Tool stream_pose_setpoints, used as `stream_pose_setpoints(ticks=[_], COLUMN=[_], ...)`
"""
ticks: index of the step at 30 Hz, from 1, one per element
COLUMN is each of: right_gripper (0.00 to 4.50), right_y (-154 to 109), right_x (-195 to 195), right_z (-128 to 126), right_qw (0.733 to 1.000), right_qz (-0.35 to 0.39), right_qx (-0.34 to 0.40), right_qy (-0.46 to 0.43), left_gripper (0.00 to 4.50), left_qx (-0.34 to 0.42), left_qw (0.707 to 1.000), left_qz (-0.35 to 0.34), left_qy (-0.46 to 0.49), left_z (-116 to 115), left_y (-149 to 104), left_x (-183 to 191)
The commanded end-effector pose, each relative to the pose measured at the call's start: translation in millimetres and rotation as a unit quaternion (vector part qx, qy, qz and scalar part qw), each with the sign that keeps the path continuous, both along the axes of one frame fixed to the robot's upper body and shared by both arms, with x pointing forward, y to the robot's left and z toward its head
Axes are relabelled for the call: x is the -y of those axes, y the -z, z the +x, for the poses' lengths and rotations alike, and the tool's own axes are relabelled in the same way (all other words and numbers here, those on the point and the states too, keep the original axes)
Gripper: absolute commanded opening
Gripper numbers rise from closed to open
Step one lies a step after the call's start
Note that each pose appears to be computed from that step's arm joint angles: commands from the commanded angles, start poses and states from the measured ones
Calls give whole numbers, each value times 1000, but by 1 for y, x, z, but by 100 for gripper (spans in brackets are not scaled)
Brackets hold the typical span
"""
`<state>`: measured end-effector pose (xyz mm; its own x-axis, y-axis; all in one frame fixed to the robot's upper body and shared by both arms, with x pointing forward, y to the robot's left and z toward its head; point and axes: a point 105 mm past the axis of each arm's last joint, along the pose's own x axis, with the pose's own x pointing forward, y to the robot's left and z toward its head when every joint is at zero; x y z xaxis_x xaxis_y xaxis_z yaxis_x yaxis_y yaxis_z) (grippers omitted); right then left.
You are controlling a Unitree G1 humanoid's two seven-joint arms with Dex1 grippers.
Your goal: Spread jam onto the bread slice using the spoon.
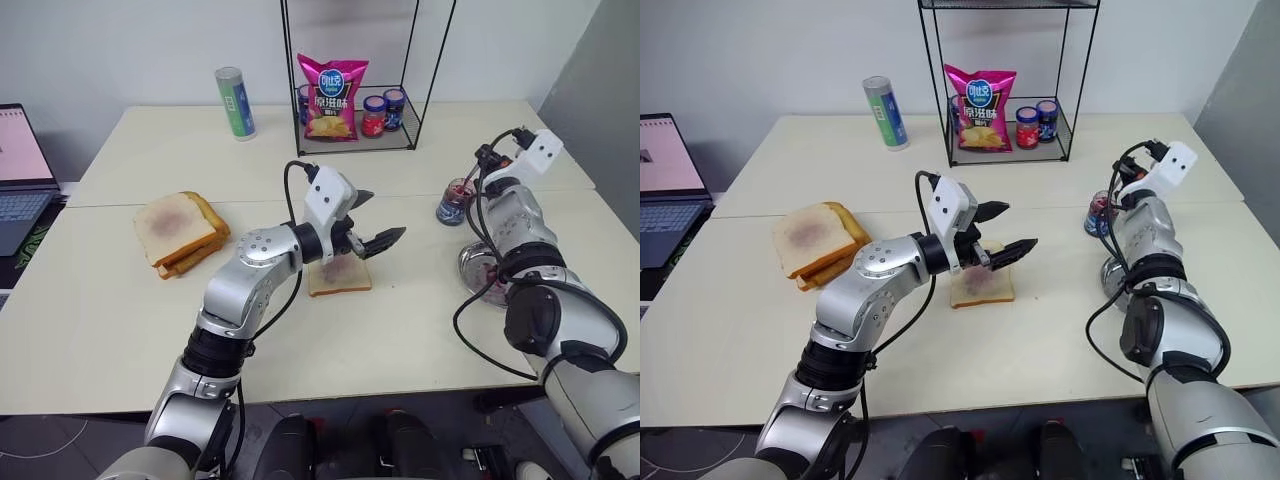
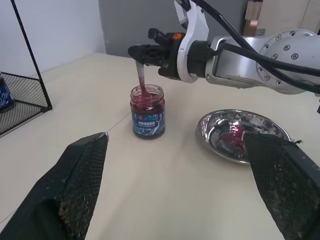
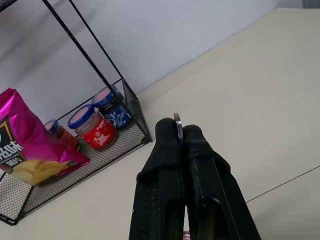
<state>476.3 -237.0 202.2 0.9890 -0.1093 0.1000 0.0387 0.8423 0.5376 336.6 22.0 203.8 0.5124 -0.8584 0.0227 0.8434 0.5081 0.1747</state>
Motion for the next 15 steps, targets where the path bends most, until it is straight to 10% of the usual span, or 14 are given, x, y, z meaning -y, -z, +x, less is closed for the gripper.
stream_pose_setpoints(ticks=[1, 15], right_gripper=[8, 8], right_y=[-16, -26], right_x=[13, 27], right_z=[-1, -4], right_qw=[997, 989], right_qz=[75, 138], right_qx=[22, 31], right_qy=[18, 36], left_gripper=[450, 450], left_qx=[25, 25], left_qw=[1000, 999], left_qz=[-14, -18], left_qy=[4, 10], left_z=[-5, -3], left_y=[-13, -14], left_x=[1, 6])
